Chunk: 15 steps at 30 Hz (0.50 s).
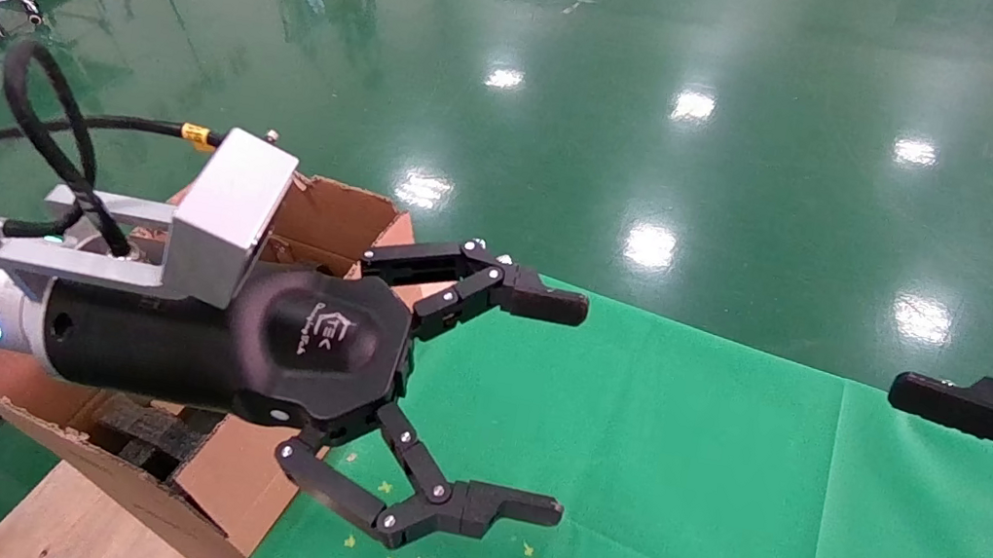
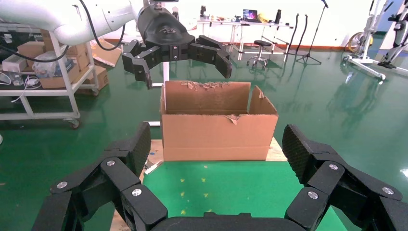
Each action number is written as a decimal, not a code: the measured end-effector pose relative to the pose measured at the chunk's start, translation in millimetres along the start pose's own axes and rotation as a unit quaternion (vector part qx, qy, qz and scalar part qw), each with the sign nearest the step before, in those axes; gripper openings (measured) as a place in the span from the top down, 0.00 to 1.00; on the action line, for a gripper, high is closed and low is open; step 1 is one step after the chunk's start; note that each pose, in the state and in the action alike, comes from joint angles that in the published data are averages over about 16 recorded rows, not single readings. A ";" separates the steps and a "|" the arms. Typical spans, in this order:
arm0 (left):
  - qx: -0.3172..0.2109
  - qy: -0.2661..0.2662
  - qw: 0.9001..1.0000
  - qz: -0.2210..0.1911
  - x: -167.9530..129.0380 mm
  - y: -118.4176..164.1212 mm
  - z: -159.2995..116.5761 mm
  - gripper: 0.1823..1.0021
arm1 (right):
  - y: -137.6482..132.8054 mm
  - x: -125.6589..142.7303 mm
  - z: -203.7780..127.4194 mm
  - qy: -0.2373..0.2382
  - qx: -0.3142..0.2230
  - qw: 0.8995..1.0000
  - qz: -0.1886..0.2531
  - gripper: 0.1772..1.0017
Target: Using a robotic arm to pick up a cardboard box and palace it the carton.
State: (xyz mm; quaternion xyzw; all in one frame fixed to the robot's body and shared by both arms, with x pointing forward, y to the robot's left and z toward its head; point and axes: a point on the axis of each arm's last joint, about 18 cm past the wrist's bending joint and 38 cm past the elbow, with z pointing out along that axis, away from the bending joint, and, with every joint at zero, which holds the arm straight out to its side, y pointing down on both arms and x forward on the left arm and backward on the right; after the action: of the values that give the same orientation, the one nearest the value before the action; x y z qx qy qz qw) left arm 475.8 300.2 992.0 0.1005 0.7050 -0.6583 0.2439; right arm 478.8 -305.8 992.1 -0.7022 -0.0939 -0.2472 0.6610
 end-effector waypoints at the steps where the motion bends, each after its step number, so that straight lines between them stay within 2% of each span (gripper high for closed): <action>1: 0.000 0.000 1.000 0.000 0.0 0.0 0.0 0.00 | 0.0 0.0 0.0 0.000 0.000 1.000 0.000 0.00; 15: 0.000 0.000 1.000 0.000 -0.2 0.0 0.0 0.00 | 0.0 0.0 0.0 0.000 0.000 1.000 0.000 0.00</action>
State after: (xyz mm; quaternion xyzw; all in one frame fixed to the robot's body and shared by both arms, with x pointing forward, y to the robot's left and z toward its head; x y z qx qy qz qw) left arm 475.9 300.3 992.1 0.1004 0.7052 -0.6581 0.2442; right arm 478.8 -305.9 992.1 -0.7023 -0.0939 -0.2473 0.6609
